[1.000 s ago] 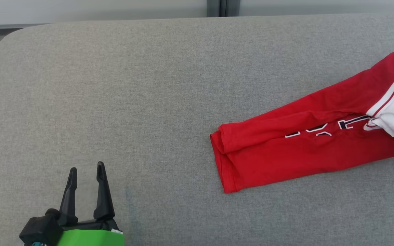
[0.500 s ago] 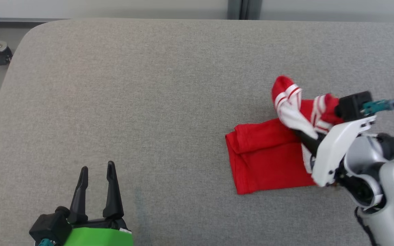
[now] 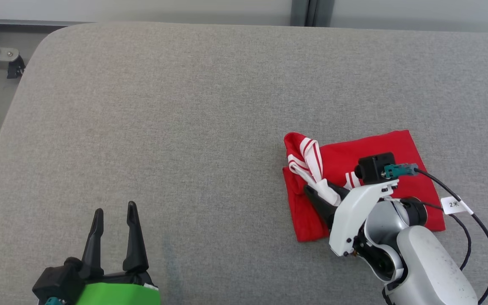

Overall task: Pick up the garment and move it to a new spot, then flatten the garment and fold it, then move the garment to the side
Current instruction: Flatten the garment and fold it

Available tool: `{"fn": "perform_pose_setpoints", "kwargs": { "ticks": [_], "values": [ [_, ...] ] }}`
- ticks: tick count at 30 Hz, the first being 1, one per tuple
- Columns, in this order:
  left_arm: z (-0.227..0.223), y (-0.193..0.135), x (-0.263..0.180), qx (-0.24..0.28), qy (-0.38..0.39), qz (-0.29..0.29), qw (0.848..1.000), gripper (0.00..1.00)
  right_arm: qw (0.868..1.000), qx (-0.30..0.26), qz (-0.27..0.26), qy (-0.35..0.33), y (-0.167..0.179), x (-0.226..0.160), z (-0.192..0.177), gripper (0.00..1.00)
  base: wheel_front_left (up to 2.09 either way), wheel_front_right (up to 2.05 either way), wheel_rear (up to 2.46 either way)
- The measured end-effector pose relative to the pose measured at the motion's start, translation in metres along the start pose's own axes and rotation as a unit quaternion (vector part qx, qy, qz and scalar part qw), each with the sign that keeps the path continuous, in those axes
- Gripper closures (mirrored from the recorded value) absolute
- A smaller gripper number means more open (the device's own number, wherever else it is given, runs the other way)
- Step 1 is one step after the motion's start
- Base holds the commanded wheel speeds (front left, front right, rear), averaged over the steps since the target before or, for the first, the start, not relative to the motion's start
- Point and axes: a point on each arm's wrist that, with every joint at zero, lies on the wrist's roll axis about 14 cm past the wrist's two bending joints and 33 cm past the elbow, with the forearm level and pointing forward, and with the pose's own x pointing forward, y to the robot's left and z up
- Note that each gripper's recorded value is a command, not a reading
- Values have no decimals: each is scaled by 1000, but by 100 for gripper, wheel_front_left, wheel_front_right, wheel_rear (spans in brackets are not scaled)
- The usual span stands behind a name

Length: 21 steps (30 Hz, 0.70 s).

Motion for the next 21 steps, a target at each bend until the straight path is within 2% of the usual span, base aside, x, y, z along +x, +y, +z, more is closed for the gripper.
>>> {"fn": "perform_pose_setpoints", "kwargs": {
  "ticks": [5,9,11,16,21],
  "values": [
    [-1,-7,0,1,0,-11,1000,0,998,16,21,-65,14,-6,26,0,0,0,0],
    [-1,-10,-2,5,0,-19,1000,0,988,28,35,-151,23,-26,61,0,0,0,0],
    [-1,-13,-2,10,0,-27,1000,0,980,26,24,-198,17,-43,76,0,0,0,0],
    [3,-21,-3,24,-7,-45,999,0,952,9,-52,-302,-26,-96,95,0,0,0,0],
    [5,-35,-3,32,-12,-77,996,0,923,-20,-169,-345,-85,-150,70,0,0,0,0]
  ]
}}
